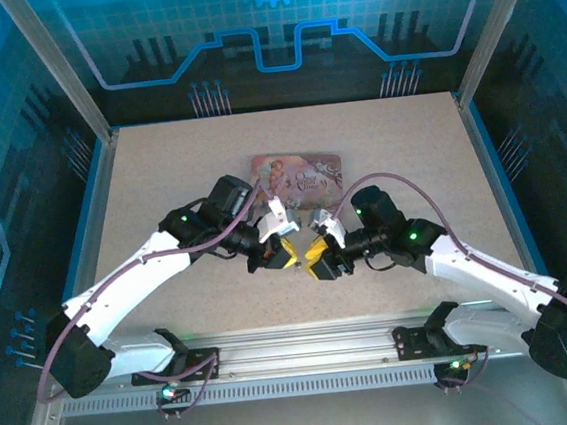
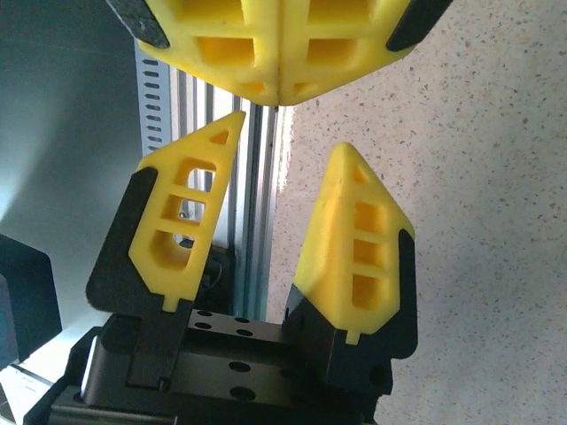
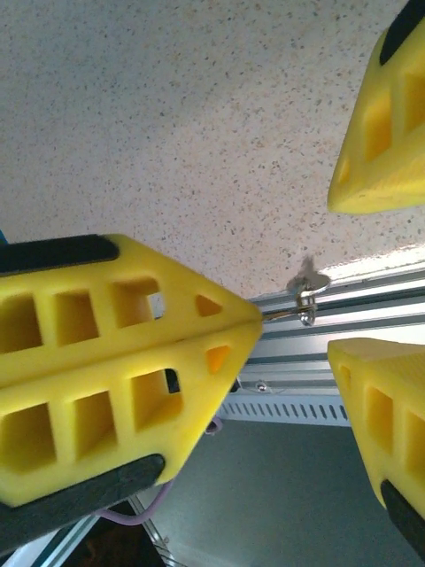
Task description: Unlock the padlock with the key
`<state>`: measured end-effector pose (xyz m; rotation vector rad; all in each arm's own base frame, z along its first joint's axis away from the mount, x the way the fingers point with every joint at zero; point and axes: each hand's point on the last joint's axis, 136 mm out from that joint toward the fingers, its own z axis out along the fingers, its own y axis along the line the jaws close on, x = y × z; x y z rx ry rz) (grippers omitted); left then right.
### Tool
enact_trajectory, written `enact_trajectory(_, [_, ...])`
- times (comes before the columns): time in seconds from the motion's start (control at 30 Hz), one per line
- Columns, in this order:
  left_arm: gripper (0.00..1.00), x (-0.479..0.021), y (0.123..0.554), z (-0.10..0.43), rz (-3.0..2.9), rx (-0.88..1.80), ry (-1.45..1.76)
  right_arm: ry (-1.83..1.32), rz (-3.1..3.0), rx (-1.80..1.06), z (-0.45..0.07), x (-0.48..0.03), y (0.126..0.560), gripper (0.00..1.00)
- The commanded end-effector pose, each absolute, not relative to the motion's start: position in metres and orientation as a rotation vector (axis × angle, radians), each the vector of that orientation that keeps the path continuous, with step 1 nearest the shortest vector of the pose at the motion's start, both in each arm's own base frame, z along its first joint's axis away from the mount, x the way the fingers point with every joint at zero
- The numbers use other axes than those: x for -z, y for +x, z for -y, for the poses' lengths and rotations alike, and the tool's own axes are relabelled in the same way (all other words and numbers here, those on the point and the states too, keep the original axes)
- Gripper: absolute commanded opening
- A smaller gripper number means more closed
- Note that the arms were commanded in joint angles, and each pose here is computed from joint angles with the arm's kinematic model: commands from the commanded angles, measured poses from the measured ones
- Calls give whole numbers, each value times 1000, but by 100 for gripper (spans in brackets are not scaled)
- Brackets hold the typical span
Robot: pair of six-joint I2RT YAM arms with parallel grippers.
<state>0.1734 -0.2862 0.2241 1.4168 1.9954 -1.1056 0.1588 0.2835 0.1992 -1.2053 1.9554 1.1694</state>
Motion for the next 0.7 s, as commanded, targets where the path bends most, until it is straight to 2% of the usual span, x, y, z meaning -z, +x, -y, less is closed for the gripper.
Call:
enact_trajectory(0.0, [0, -237, 169, 289, -1955, 1162, 1439, -1244, -1891, -1173, -293, -213, 158, 39])
enact_trajectory(0.2, [0, -237, 168, 290, -1955, 1183, 1440, -1268, -1864, -1201, -303, -214, 154, 31])
enact_trajectory(0.27, [0, -237, 168, 291, -1953, 1191, 1441, -1276, -1864, -1211, -305, -213, 153, 22])
enact_trajectory(0.37, [0, -237, 169, 291, -1958, 1189, 1437, -1281, -1862, -1223, -306, -212, 152, 2])
enact_trajectory(0.57, [0, -244, 183, 291, -1962, 1166, 1317, -1168, -1851, -1229, -306, -213, 162, 0])
enact_trajectory(0.6, [5, -245, 187, 290, -1963, 1166, 1283, -1136, -1853, -1232, -306, -213, 165, 0])
enact_trajectory(0.67, [42, -250, 195, 287, -1960, 1165, 1201, -1058, -1860, -1238, -306, -212, 173, 0])
